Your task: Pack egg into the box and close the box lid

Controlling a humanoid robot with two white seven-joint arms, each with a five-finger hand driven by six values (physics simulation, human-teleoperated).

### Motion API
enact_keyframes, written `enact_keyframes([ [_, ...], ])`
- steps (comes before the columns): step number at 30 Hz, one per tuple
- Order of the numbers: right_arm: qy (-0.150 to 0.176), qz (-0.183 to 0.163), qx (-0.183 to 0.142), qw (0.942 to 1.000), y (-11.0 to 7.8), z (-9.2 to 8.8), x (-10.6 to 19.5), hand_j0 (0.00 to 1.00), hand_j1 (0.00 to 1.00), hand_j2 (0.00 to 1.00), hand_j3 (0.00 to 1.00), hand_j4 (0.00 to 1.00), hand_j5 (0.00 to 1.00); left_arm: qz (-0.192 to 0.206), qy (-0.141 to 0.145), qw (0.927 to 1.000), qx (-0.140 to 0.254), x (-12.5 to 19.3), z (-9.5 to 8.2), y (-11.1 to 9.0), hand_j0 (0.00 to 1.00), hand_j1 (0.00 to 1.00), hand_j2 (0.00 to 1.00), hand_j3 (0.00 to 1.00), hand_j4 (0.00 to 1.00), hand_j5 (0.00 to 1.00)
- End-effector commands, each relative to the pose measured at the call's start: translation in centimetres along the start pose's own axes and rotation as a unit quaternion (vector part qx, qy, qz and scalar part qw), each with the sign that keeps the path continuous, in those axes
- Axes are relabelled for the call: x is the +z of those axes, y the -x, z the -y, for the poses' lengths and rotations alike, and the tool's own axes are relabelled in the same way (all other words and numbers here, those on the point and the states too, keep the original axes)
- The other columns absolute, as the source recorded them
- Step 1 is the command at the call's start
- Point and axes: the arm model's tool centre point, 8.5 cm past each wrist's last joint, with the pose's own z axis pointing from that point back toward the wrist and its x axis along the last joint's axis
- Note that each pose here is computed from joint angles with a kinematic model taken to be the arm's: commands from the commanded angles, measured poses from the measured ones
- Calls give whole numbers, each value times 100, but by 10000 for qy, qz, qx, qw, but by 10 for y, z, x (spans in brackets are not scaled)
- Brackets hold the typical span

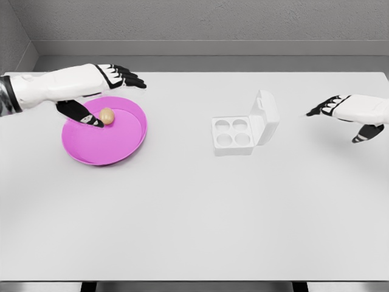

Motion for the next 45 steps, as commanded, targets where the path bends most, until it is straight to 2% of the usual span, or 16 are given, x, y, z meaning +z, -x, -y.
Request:
enact_keyframes([
  [1, -2, -70, -83, 9999, 5, -3, 1, 100, 100, 100, 100, 100, 100, 104, 86, 9990, 435, -10, 20, 5, 100, 100, 100, 100, 100, 100],
  [3, 47, 43, -106, 9999, -2, -2, -10, 100, 100, 100, 100, 100, 100, 39, 195, 9990, 389, -9, 22, 7, 100, 100, 100, 100, 100, 100],
  [4, 78, 64, -104, 9999, -3, 0, -12, 100, 100, 100, 100, 100, 100, 13, 384, 9988, 308, -8, 21, 8, 100, 100, 100, 100, 100, 100],
  [6, 109, 135, -122, 9998, -7, 1, -19, 100, 100, 100, 100, 100, 100, -108, 535, 9983, 225, 3, 19, 11, 100, 100, 100, 100, 100, 100],
  [7, 77, 147, -142, 9998, -8, -2, -20, 100, 100, 100, 100, 100, 100, -145, 612, 9977, 264, 3, 24, 13, 100, 100, 100, 100, 100, 100],
  [11, 69, 181, -154, 9997, -10, -4, -23, 100, 100, 100, 100, 100, 100, -501, 954, 9940, -162, 1, 27, 26, 100, 100, 100, 100, 100, 100],
  [12, 119, 291, -158, 9994, -17, 0, -33, 100, 100, 100, 100, 100, 100, -525, 965, 9939, -130, -3, 31, 29, 100, 100, 100, 100, 100, 100],
  [17, 138, 330, -133, 9993, -19, 2, -35, 100, 100, 100, 100, 100, 100, -541, 790, 9954, 64, -2, 28, 34, 100, 100, 100, 100, 100, 100],
  [22, 158, 438, -140, 9988, -26, 3, -44, 100, 100, 100, 100, 100, 100, -714, 734, 9937, 456, -8, 45, 53, 100, 100, 100, 100, 100, 100],
  [27, 160, 420, -143, 9989, -25, 4, -43, 100, 100, 100, 100, 100, 100, -878, 955, 9910, 342, -14, 57, 59, 100, 100, 100, 100, 100, 100],
  [31, 207, 400, -174, 9988, -23, 4, -42, 100, 100, 100, 100, 100, 100, -898, 945, 9908, 372, -14, 58, 61, 100, 100, 100, 100, 100, 100],
  [35, 189, 302, -234, 9991, -17, 2, -39, 100, 100, 100, 100, 100, 100, -1043, 912, 9882, 659, -18, 71, 74, 100, 100, 100, 100, 100, 100],
  [36, 175, 278, -237, 9992, -15, 2, -39, 100, 100, 100, 100, 100, 100, -1063, 816, 9889, 644, -22, 67, 75, 100, 100, 100, 100, 100, 100],
  [39, 165, 271, -236, 9992, -15, 2, -38, 100, 100, 100, 100, 100, 100, -1207, 838, 9873, 611, -21, 68, 81, 100, 100, 100, 100, 100, 100],
  [42, 168, 230, -217, 9994, -12, 3, -35, 100, 100, 100, 100, 100, 100, -1317, 1027, 9850, 426, -20, 71, 83, 100, 100, 100, 100, 100, 100],
  [45, 164, 199, -214, 9994, -10, 3, -32, 100, 100, 100, 100, 100, 100, -1394, 925, 9848, 466, -15, 67, 87, 100, 100, 100, 100, 100, 100],
])
